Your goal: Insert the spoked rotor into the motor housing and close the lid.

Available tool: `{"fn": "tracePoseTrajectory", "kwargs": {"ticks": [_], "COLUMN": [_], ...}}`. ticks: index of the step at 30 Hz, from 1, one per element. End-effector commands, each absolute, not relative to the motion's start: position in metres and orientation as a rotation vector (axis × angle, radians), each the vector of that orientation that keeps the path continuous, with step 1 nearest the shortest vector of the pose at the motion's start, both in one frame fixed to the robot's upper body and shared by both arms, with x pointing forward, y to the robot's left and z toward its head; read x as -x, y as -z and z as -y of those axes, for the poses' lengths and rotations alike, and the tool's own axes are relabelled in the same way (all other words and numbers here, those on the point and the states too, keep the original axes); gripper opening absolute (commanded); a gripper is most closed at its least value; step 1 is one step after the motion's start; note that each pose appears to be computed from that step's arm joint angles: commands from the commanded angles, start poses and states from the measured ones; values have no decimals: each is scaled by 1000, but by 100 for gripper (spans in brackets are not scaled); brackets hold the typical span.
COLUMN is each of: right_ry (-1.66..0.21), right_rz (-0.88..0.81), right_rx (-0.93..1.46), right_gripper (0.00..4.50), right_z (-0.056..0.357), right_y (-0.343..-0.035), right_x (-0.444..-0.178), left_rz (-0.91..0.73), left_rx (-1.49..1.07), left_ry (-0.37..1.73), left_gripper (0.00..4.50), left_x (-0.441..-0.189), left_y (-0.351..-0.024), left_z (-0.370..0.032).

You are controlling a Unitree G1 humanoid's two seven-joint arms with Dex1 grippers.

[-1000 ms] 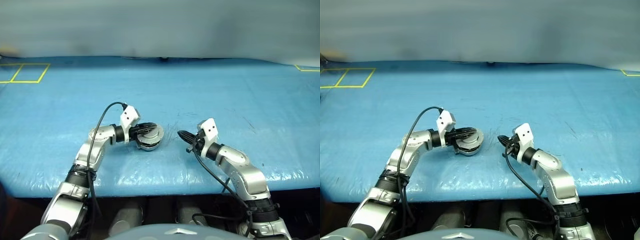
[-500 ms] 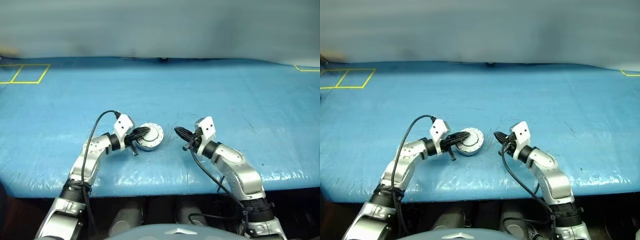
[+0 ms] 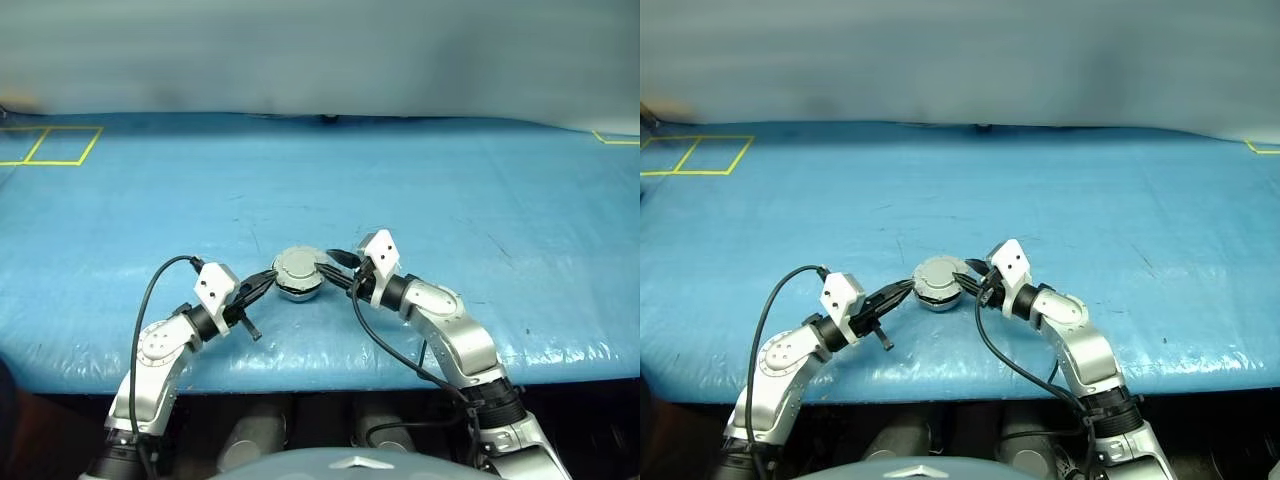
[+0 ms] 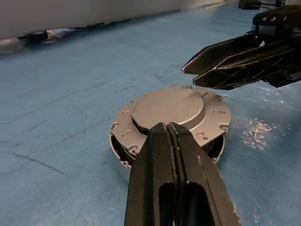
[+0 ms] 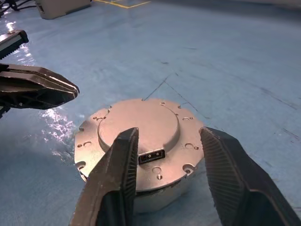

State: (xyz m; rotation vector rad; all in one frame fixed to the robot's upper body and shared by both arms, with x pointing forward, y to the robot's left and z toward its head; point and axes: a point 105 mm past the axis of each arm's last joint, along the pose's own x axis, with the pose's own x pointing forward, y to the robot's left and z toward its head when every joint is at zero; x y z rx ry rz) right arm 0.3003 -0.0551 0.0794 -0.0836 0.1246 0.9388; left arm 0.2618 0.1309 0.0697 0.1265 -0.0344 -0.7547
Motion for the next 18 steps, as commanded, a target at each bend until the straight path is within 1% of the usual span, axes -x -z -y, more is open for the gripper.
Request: {"fn": "tracePoseTrajectory", "kwargs": {"ticks": [1,4,5,11,18], "right_ry": [-985,-1006,-1009,-1027,-997], "right_rz": [-76,-77,-77,-91,-110], "right_rx": [112,128,130,130,118], "right_gripper": [320,422,447,447,447], "right_z": [43,38,37,28,28], "right_y": [-89,-87,-87,-82,-77], "right_x": [-301,-300,-300,-303,-310], "left_rz": [72,102,109,118,109], "left_rx": [-125,-118,-116,-172,-169], "left_ry": [700,656,647,553,550], "left_gripper": [0,0,0,0,0], "left_x": [-261,-261,-261,-266,-268], "left_y": [-67,-64,-64,-50,-43], "left_z": [-138,-143,-144,-158,-159]}}
